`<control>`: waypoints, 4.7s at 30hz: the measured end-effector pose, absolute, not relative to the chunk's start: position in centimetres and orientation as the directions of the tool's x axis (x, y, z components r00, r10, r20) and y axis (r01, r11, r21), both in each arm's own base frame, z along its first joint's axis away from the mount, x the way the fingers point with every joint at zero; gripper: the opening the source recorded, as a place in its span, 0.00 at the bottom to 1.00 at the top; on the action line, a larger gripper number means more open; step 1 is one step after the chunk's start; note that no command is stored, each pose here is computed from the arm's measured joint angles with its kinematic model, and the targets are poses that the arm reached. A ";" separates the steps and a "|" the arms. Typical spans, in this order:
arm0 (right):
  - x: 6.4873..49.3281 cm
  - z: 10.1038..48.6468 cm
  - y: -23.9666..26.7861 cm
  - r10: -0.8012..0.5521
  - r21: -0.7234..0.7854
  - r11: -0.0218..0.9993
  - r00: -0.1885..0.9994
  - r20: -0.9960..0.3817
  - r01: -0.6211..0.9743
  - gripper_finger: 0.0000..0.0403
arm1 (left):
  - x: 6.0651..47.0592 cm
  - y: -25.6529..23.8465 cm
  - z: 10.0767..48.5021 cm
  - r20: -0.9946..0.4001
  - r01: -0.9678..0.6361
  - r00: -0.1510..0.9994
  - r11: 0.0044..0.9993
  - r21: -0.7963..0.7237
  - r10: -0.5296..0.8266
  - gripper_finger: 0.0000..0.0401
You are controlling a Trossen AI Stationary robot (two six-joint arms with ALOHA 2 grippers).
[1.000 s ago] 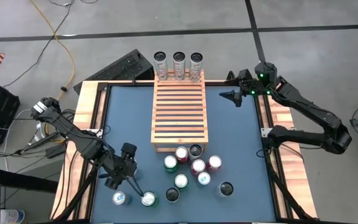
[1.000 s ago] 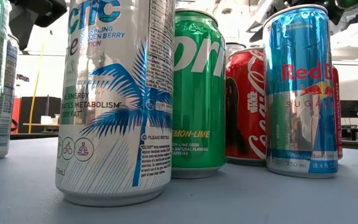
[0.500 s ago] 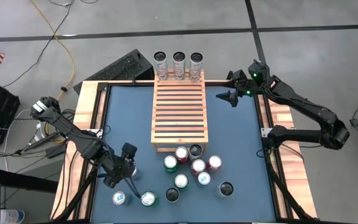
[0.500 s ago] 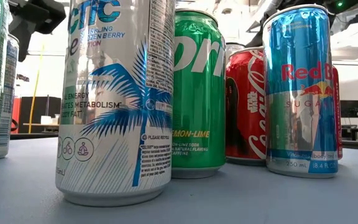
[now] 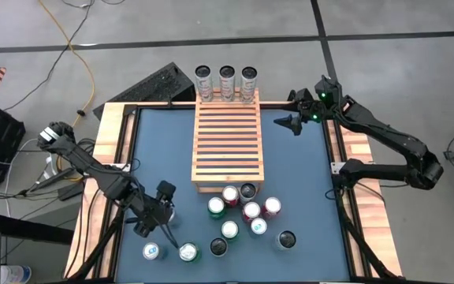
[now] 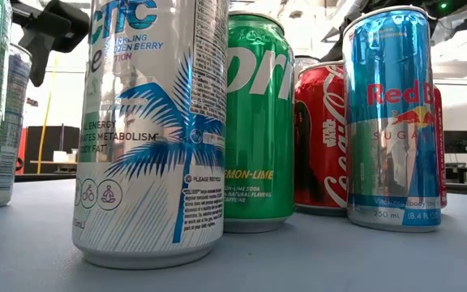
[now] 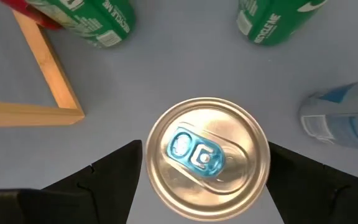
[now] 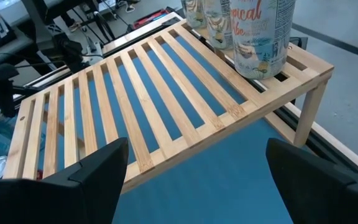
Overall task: Place canned beverage on shelf
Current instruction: Put the top left blue soda can on the shelf
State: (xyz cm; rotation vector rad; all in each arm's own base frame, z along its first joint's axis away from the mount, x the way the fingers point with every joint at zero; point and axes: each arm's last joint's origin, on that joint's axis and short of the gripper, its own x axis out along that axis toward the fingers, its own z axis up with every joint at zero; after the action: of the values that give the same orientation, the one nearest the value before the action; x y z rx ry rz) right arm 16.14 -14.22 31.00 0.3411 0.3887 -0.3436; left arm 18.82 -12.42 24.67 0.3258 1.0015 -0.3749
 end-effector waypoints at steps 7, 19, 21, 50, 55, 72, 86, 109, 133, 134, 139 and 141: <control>16.2 31.1 -14.3 -0.261 0.251 0.888 0.873 -0.411 0.384 0.90 | 18.9 -12.3 24.6 -0.864 0.450 0.476 0.890 0.077 -0.166 0.60; 16.2 31.4 -14.3 -0.268 0.293 0.873 0.885 -0.381 0.390 0.90 | 19.5 -12.0 24.7 -0.849 0.308 0.492 0.951 -0.038 -0.193 0.57; 16.2 31.5 -14.3 -0.269 0.299 0.871 0.887 -0.375 0.390 0.90 | 19.6 -11.9 24.7 -0.846 0.249 0.500 0.966 -0.066 -0.186 0.57; 16.3 32.2 -12.9 -0.234 0.305 0.888 0.908 -0.348 0.345 0.90 | 20.4 -3.6 40.2 -0.717 -0.408 0.658 0.909 -0.083 0.229 0.57; 16.3 32.2 -12.9 -0.235 0.304 0.887 0.907 -0.348 0.347 0.90 | 20.0 -1.7 41.7 -0.727 -0.414 0.656 0.902 -0.120 0.204 0.57; 16.3 32.2 -12.9 -0.238 0.301 0.888 0.907 -0.348 0.348 0.90 | 26.2 6.7 43.3 -0.768 -0.327 0.512 0.914 0.239 0.384 0.57; 16.3 32.2 -12.9 -0.237 0.315 0.881 0.907 -0.349 0.352 0.90 | 30.0 11.7 42.9 -0.748 -0.536 0.420 0.806 0.252 0.513 0.57; 16.3 32.2 -12.9 -0.237 0.310 0.884 0.907 -0.348 0.350 0.90 | 30.2 13.7 42.6 -0.710 -0.790 0.367 0.604 0.103 0.601 0.57; 16.3 32.2 -12.9 -0.237 0.308 0.885 0.907 -0.349 0.350 0.90 | 31.5 14.4 41.0 -0.740 -0.761 0.329 0.629 0.160 0.587 0.57; 16.3 32.2 -12.9 -0.237 0.308 0.885 0.907 -0.349 0.350 0.90 | 31.5 14.4 41.0 -0.738 -0.761 0.327 0.628 0.164 0.590 0.57; 16.3 32.2 -12.9 -0.237 0.309 0.884 0.907 -0.349 0.350 0.90 | 31.4 14.8 41.0 -0.741 -0.759 0.325 0.630 0.167 0.588 0.60; 16.3 32.2 -12.9 -0.237 0.309 0.884 0.907 -0.349 0.350 0.90 | 31.3 14.9 41.0 -0.741 -0.759 0.324 0.629 0.167 0.588 0.61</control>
State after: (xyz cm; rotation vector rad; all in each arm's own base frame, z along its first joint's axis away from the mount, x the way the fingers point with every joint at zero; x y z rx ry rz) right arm 16.30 -12.93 32.19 0.3762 0.3091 -0.3104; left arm 31.30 14.89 40.96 -0.2268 0.8658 0.8932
